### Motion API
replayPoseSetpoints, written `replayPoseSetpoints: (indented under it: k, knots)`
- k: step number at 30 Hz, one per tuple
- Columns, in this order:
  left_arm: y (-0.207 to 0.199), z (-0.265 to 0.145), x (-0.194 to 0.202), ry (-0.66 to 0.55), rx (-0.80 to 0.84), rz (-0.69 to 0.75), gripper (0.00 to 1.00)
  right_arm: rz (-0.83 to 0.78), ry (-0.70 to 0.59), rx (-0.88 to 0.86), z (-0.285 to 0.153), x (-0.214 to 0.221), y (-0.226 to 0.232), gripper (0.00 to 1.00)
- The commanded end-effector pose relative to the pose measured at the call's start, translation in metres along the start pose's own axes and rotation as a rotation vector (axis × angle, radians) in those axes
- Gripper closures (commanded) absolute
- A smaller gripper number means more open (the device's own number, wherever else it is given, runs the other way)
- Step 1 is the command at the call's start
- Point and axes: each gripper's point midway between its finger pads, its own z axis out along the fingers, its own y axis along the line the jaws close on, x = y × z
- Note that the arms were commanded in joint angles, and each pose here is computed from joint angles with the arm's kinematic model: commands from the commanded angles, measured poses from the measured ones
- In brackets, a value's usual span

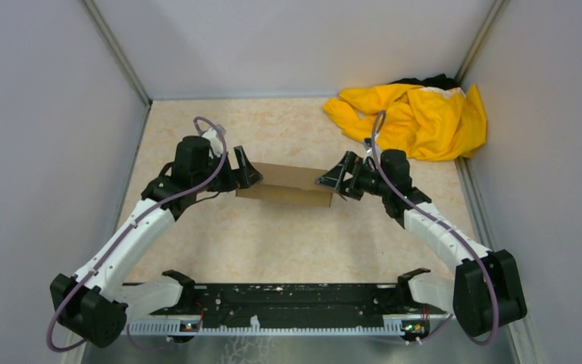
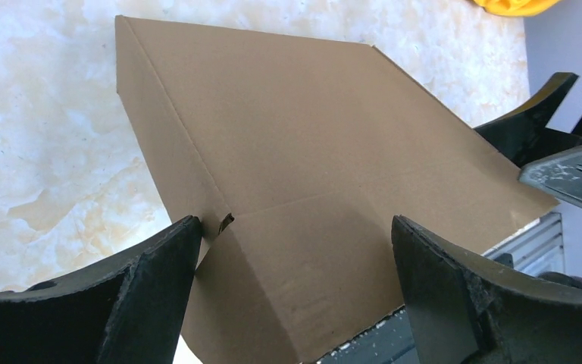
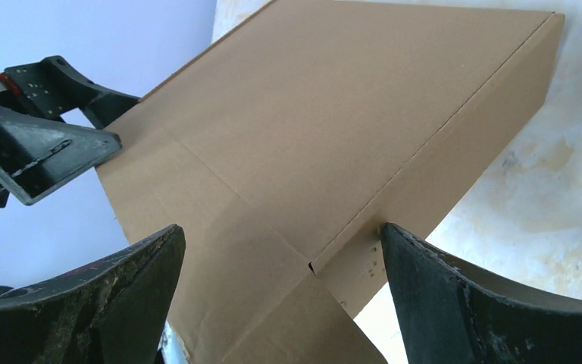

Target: Fold the paper box

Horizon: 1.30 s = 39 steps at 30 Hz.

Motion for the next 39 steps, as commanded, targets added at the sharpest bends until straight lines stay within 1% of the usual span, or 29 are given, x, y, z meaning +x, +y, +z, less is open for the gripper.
replayPoseSetpoints:
  k: [1, 5, 19, 29, 34, 39]
  knots:
    - [-0.043, -0.01, 0.005, 0.098, 0.166, -0.041, 0.02, -0.003, 0.028, -0.154, -0.015, -0.009, 0.06, 0.01]
    - [-0.052, -0.013, 0.006, 0.142, 0.193, -0.074, 0.02, 0.043, 0.061, -0.131, -0.018, -0.008, 0.065, 0.01]
    - [-0.061, -0.023, -0.001, 0.19, 0.168, -0.162, 0.02, 0.116, 0.152, -0.072, -0.022, -0.015, 0.081, 0.01]
    - [-0.063, -0.018, -0.006, 0.265, 0.171, -0.262, 0.02, 0.211, 0.199, -0.111, -0.013, -0.019, 0.083, 0.01]
    - [-0.058, -0.012, -0.008, 0.299, 0.166, -0.319, 0.02, 0.262, 0.221, -0.127, -0.005, -0.024, 0.08, 0.01]
    - [-0.054, -0.006, -0.019, 0.296, 0.188, -0.364, 0.02, 0.283, 0.223, -0.138, 0.003, -0.036, 0.077, 0.01]
